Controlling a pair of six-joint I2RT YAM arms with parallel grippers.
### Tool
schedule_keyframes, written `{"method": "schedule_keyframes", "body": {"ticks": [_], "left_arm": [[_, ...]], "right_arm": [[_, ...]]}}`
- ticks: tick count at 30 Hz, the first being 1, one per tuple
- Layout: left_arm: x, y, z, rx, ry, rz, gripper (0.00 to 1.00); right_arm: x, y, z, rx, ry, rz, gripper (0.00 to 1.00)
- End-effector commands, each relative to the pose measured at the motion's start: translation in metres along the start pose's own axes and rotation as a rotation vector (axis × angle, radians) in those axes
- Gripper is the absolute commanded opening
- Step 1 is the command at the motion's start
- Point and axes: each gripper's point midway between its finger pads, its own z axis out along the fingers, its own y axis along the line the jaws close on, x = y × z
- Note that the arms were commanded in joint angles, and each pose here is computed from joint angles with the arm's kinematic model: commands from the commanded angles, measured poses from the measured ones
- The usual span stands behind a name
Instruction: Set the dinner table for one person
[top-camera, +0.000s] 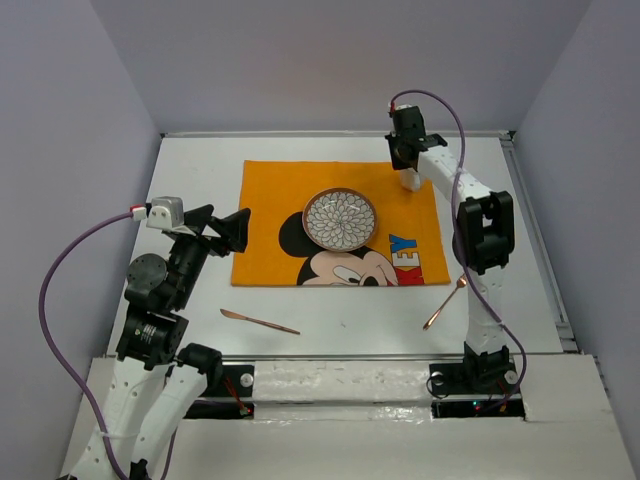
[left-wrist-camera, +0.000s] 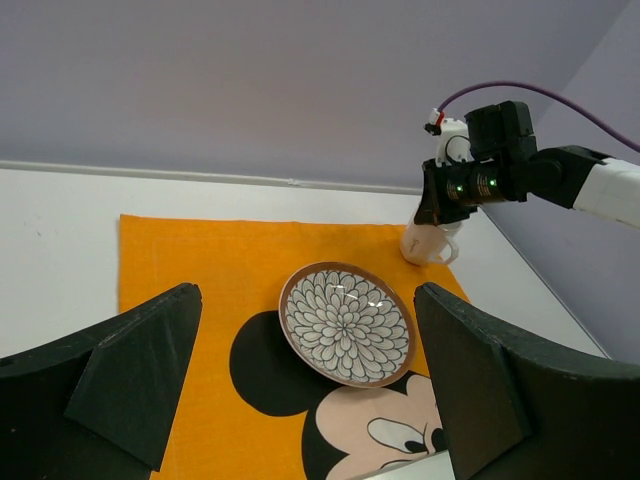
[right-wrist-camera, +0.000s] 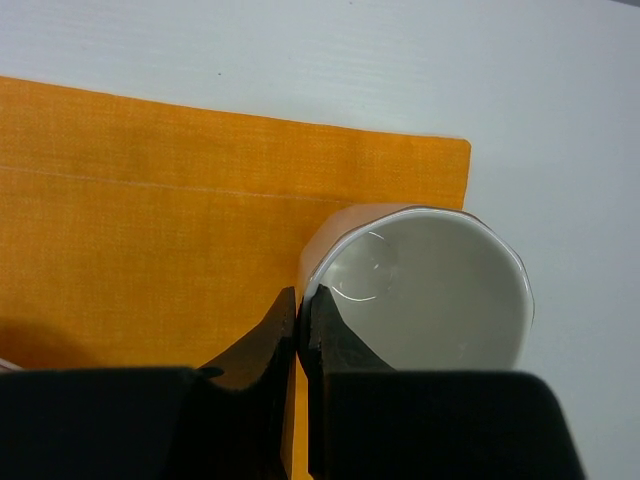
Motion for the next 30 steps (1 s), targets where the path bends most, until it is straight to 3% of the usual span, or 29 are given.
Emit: {"method": "schedule_keyframes", "body": {"ticks": [1, 2, 4, 7, 10, 12, 13, 15, 16, 19, 20, 23, 25, 28, 30], "left_arm": [[-0.014, -0.008, 0.0, 0.034, -0.053, 0.003, 0.99], [-0.014, -0.007, 0.0, 0.026, -0.055, 0.003, 0.99], [-0.014, -0.006, 0.0, 0.021, -0.053, 0.001, 0.99], [-0.014, -0.006, 0.0, 0.024, -0.054, -0.001, 0.99], [-0.016, -0.006, -0.002, 0.022, -0.062, -0.001, 0.99], [-0.017, -0.006, -0.003, 0.021, -0.067, -0.001, 0.99], [-0.02, -0.007, -0.005, 0.024, -0.076, -0.001, 0.99], [-0.023, -0.009, -0.007, 0.031, -0.086, 0.0, 0.99], [-0.024, -0.012, -0.01, 0.042, -0.091, -0.002, 0.99], [-0.03, -0.017, -0.015, 0.061, -0.111, -0.003, 0.99], [-0.031, -0.021, -0.017, 0.074, -0.112, -0.005, 0.99], [-0.034, -0.028, -0.023, 0.106, -0.122, -0.009, 0.99], [-0.036, -0.031, -0.026, 0.116, -0.131, -0.009, 0.99], [-0.039, -0.038, -0.032, 0.145, -0.139, -0.011, 0.99], [-0.042, -0.034, -0.033, 0.125, -0.15, -0.015, 0.99]], "right_arm": [[-0.039, -0.022, -0.013, 0.091, -0.108, 0.027, 0.16], [-0.04, -0.024, -0.015, 0.101, -0.111, 0.038, 0.38], [-0.047, -0.028, -0.025, 0.108, -0.13, 0.059, 0.71], [-0.06, -0.031, -0.047, 0.091, -0.17, 0.097, 0.89], [-0.066, -0.036, -0.078, 0.078, -0.204, 0.182, 0.93], [-0.061, -0.039, -0.094, 0.076, -0.21, 0.252, 0.93], [-0.037, -0.037, -0.09, 0.08, -0.168, 0.262, 0.93], [-0.03, -0.042, -0.121, 0.061, -0.205, 0.346, 0.93], [0.011, -0.038, -0.114, 0.066, -0.141, 0.352, 0.93], [0.048, -0.043, -0.151, 0.056, -0.15, 0.497, 0.87], [0.066, -0.042, -0.158, 0.051, -0.134, 0.531, 0.73], [0.14, -0.033, -0.187, -0.001, -0.064, 0.679, 0.5], [0.195, -0.031, -0.208, -0.009, 0.012, 0.706, 0.45], [0.236, -0.034, -0.235, 0.016, 0.092, 0.774, 0.28], [0.248, -0.033, -0.243, 0.018, 0.127, 0.816, 0.27]]}}
